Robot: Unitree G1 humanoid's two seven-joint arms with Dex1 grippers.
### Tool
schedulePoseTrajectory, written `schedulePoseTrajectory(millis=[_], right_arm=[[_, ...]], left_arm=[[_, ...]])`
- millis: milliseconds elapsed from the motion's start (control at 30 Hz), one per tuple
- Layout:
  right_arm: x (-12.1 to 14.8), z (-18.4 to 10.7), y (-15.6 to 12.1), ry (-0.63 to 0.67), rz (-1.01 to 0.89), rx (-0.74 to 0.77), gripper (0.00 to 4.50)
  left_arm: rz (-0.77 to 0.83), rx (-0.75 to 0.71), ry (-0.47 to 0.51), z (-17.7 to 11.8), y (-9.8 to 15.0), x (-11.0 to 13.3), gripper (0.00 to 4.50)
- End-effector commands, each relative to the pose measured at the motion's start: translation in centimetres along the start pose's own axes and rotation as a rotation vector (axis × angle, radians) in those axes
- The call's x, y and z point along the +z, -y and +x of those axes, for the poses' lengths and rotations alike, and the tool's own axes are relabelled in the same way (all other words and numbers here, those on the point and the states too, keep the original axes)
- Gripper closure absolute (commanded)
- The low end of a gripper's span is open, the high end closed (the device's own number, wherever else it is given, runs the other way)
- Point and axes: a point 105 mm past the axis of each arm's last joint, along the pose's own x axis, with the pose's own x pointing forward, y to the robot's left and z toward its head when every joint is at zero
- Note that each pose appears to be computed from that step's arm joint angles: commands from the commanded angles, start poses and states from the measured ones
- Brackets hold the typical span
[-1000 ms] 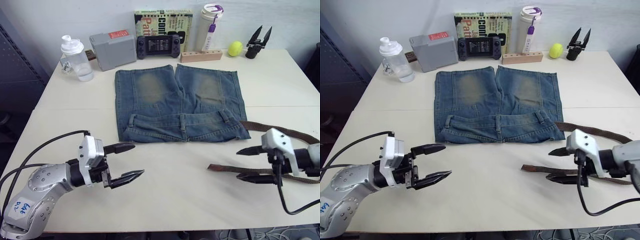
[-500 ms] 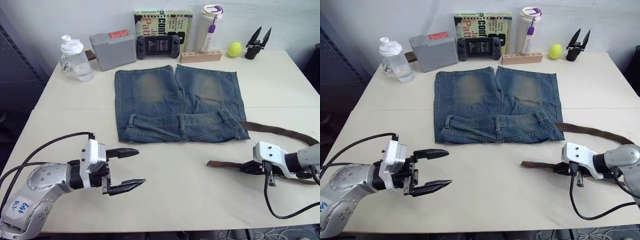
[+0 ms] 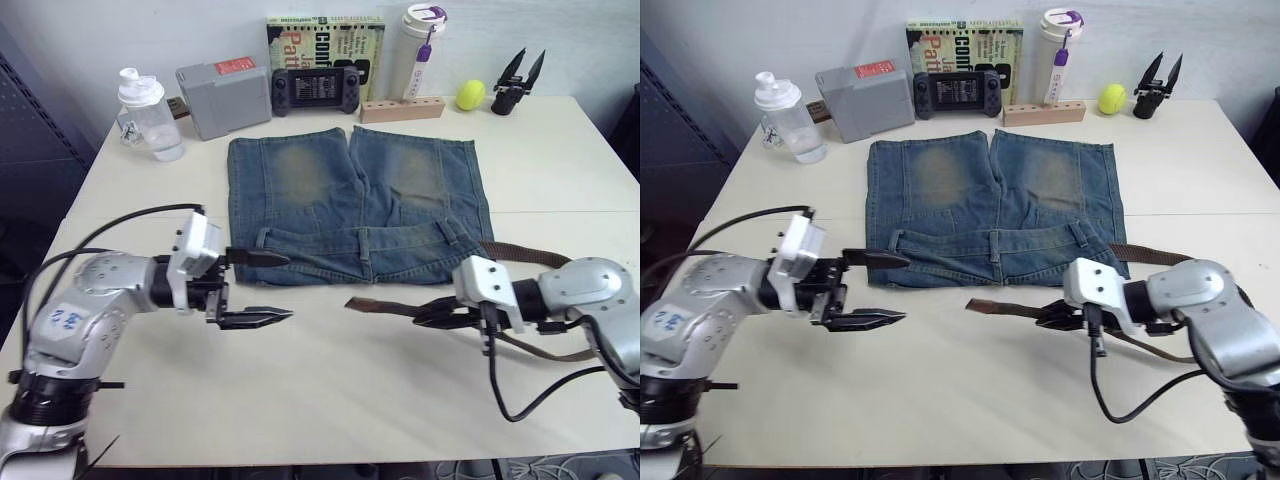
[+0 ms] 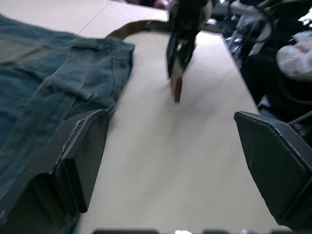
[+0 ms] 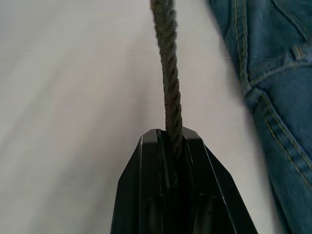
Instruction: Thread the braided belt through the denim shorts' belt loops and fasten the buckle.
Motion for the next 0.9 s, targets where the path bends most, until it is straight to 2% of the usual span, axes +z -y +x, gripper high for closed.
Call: schedulePoseTrajectory(millis=[33,167,333,433,533,700,900], right_arm=[[1.9,0.6,-0.3,0.017,-0.074,0.015,4.42],[2.8,1.2,-0.5,0.035,-0.09,0.026,4.42],[3.3,1.4,-0.7,0.048,-0.091,0.034,4.42],[3.5,1.4,-0.9,0.051,-0.091,0.036,4.5],[3.5,1.4,-1.0,0.054,-0.089,0.035,4.5],[3.8,1.4,-1.2,0.072,-0.086,0.035,4.5],[4.1,1.4,-0.9,0.086,-0.078,0.027,4.5]], left_arm=[[-0.005,-0.059,0.019,1.4,0.3,-0.1,0.0],[-0.029,-0.104,0.049,2.3,0.5,0.0,0.0],[-0.029,-0.112,0.01,2.7,0.1,-0.9,0.0],[-0.022,-0.108,0.005,3.0,-0.1,-1.1,0.77],[-0.022,-0.114,-0.005,3.3,-0.1,-1.4,2.03],[-0.027,-0.105,0.005,3.9,-0.4,-1.6,4.47],[-0.02,-0.088,-0.003,4.0,-1.0,-1.8,4.47]])
